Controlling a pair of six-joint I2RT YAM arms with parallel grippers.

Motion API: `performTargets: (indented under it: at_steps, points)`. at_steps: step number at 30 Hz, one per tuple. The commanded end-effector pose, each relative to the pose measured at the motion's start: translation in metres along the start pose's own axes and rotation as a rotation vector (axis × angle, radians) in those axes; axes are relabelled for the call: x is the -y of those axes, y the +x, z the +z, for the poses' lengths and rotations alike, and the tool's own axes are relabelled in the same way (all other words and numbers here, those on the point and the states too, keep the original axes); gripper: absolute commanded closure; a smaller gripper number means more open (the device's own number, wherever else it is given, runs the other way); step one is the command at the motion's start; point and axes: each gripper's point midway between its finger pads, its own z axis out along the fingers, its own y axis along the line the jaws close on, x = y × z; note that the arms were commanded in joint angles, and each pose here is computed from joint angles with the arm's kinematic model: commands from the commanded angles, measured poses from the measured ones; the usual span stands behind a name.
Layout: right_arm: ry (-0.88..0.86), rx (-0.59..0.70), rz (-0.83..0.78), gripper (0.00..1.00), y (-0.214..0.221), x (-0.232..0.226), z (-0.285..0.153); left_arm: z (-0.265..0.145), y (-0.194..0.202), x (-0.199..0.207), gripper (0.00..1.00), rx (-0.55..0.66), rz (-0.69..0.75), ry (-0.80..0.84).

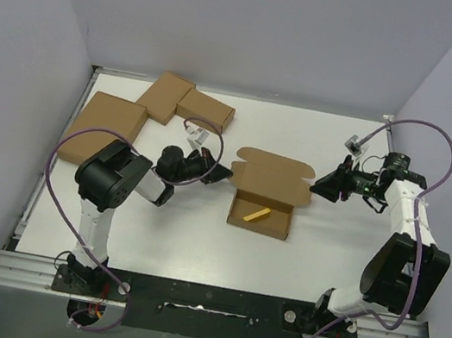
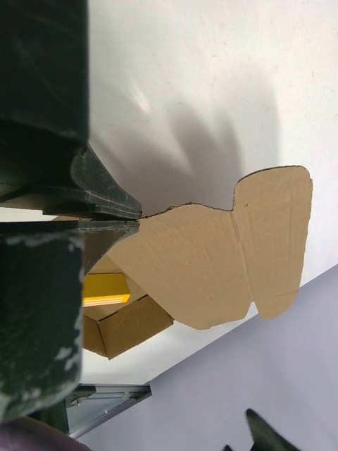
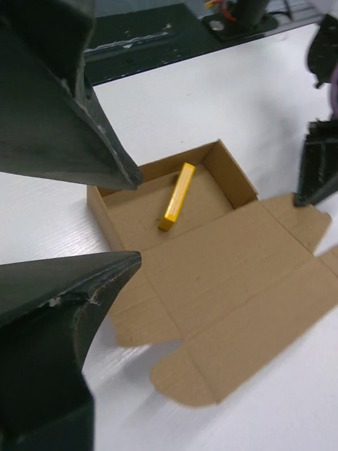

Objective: Fold the paper box

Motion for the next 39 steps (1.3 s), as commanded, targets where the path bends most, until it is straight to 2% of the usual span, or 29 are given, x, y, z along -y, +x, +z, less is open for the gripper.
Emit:
performTargets:
  at_steps: [1, 13, 30, 34, 39]
  points:
    - [-0.038, 0.152, 0.134, 0.57, -0.021, 0.01, -0.003, -0.02, -0.043, 0.043, 1.0, 0.194, 0.151, 0.106]
    - [0.021, 0.092, 0.266, 0.46, 0.012, 0.054, 0.01, -0.047, -0.038, 0.053, 1.0, 0.239, 0.15, 0.106]
    - [-0.074, 0.039, 0.314, 0.5, 0.031, 0.05, 0.034, -0.053, -0.036, 0.059, 1.0, 0.234, 0.145, 0.116]
    - [-0.097, 0.02, 0.313, 0.57, 0.032, 0.047, 0.04, -0.052, -0.034, 0.06, 1.0, 0.229, 0.14, 0.12]
    - [-0.108, 0.028, 0.303, 0.75, 0.03, 0.045, 0.04, -0.051, -0.034, 0.06, 1.0, 0.227, 0.136, 0.122]
